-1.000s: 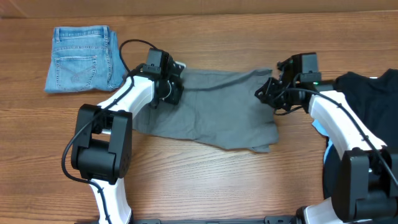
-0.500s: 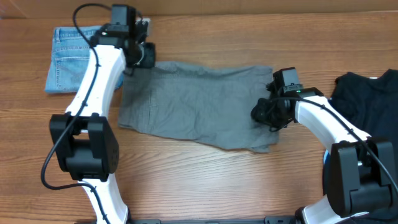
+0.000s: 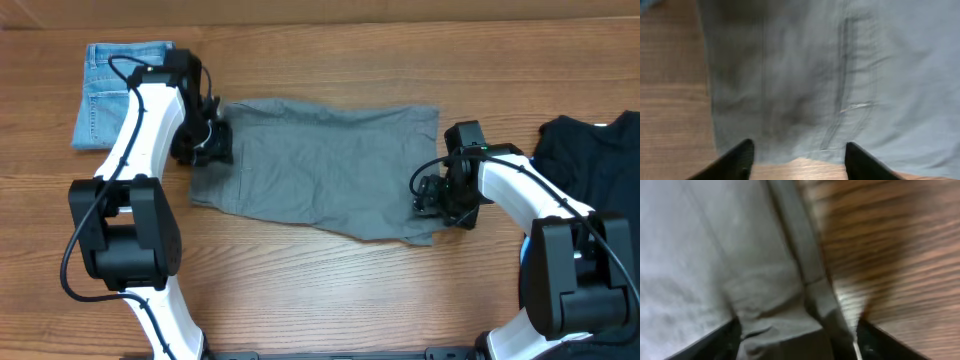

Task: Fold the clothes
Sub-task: 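Regrasp the folded shorts' left and right ends with both grippers, then lift the left end with the left gripper and fold it rightward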

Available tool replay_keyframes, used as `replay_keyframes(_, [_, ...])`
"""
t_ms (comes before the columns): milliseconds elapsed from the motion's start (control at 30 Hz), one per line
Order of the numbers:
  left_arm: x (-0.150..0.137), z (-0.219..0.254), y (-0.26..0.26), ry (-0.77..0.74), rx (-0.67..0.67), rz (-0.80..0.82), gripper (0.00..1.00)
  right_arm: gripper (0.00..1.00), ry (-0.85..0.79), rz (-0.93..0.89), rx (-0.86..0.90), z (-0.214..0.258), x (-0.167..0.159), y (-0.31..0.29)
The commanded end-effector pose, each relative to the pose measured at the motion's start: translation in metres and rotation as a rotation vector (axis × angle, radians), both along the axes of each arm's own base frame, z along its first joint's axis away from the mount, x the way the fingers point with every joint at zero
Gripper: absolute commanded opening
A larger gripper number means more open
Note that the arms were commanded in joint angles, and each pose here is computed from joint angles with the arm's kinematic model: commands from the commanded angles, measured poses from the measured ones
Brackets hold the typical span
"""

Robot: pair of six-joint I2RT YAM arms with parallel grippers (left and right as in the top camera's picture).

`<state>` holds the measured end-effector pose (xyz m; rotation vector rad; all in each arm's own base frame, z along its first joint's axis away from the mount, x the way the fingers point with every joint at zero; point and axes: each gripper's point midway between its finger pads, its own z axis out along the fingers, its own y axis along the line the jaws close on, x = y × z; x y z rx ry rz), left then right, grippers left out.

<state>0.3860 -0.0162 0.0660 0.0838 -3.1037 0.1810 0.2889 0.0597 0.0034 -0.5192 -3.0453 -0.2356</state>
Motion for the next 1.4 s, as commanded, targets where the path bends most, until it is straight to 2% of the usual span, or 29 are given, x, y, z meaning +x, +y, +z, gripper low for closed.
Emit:
replay_keyframes(0, [-0.01, -0.006, 0.025, 0.029, 0.07, 0.012, 0.67, 0.82, 0.037, 0.116, 0.093, -0.002, -0.014, 0.014])
replay_keyframes(67, [-0.007, -0.006, 0.023, 0.016, 0.02, 0.031, 0.68, 0.82, 0.027, 0.163, 0.169, 0.0, -0.016, 0.026])
replay_keyframes(100, [-0.006, -0.006, 0.021, 0.011, 0.0, 0.036, 0.69, 0.78, 0.015, 0.178, 0.199, 0.001, -0.015, 0.031])
replay_keyframes(133, [-0.005, -0.005, 0.021, 0.01, -0.01, 0.04, 0.68, 0.7, -0.001, 0.19, 0.228, 0.002, -0.012, 0.035])
replay_keyframes(233, [-0.006, -0.005, 0.023, 0.012, -0.01, 0.045, 0.68, 0.22, -0.031, 0.193, 0.249, 0.003, -0.006, 0.039])
replay_keyframes(300, [-0.006, -0.005, 0.023, 0.014, -0.009, 0.045, 0.69, 0.04, -0.059, 0.189, 0.249, 0.003, 0.001, 0.038])
replay_keyframes(400, [-0.007, -0.005, 0.023, 0.016, -0.009, 0.045, 0.7, 0.04, -0.098, 0.125, 0.177, 0.003, 0.018, 0.018])
replay_keyframes(567, [-0.013, -0.005, 0.022, 0.04, -0.015, 0.045, 0.72, 0.04, -0.053, -0.181, -0.085, 0.01, 0.022, -0.062])
replay_keyframes(667, [-0.014, -0.004, 0.017, 0.047, -0.038, 0.044, 0.77, 0.04, -0.049, -0.233, -0.073, 0.015, 0.019, -0.078])
replay_keyframes(700, [-0.014, -0.004, 0.015, 0.046, -0.046, 0.045, 0.78, 0.14, -0.049, -0.22, -0.043, 0.016, 0.019, -0.076])
replay_keyframes(733, [-0.013, -0.004, 0.013, 0.042, -0.062, 0.045, 0.78, 0.34, -0.054, -0.192, -0.007, 0.017, 0.019, -0.072])
replay_keyframes(767, [-0.011, -0.003, 0.009, 0.033, -0.087, 0.046, 0.81, 0.49, -0.056, -0.169, 0.03, 0.019, 0.019, -0.067])
replay_keyframes(833, [-0.006, -0.001, -0.002, 0.015, -0.153, 0.047, 0.84, 0.6, -0.059, -0.169, 0.045, 0.022, 0.018, -0.066])
replay_keyframes(867, [-0.004, 0.0, -0.008, 0.005, -0.184, 0.048, 0.86, 0.62, -0.064, -0.17, 0.044, 0.024, 0.018, -0.066])
replay_keyframes(1067, [-0.004, -0.018, -0.031, -0.017, -0.272, 0.026, 0.92, 0.61, -0.181, -0.17, 0.067, 0.065, 0.027, -0.062])
replay_keyframes(1133, [-0.008, -0.03, -0.038, -0.015, -0.277, 0.015, 0.92, 0.59, -0.224, -0.154, 0.111, 0.081, 0.027, -0.053])
replay_keyframes(1233, [-0.014, -0.048, -0.046, -0.015, -0.277, 0.003, 0.93, 0.49, -0.239, -0.14, 0.127, 0.091, 0.023, -0.046])
replay_keyframes(1367, [-0.019, -0.062, -0.054, -0.018, -0.276, 0.007, 0.92, 0.47, -0.217, -0.114, 0.163, 0.09, 0.018, -0.033])
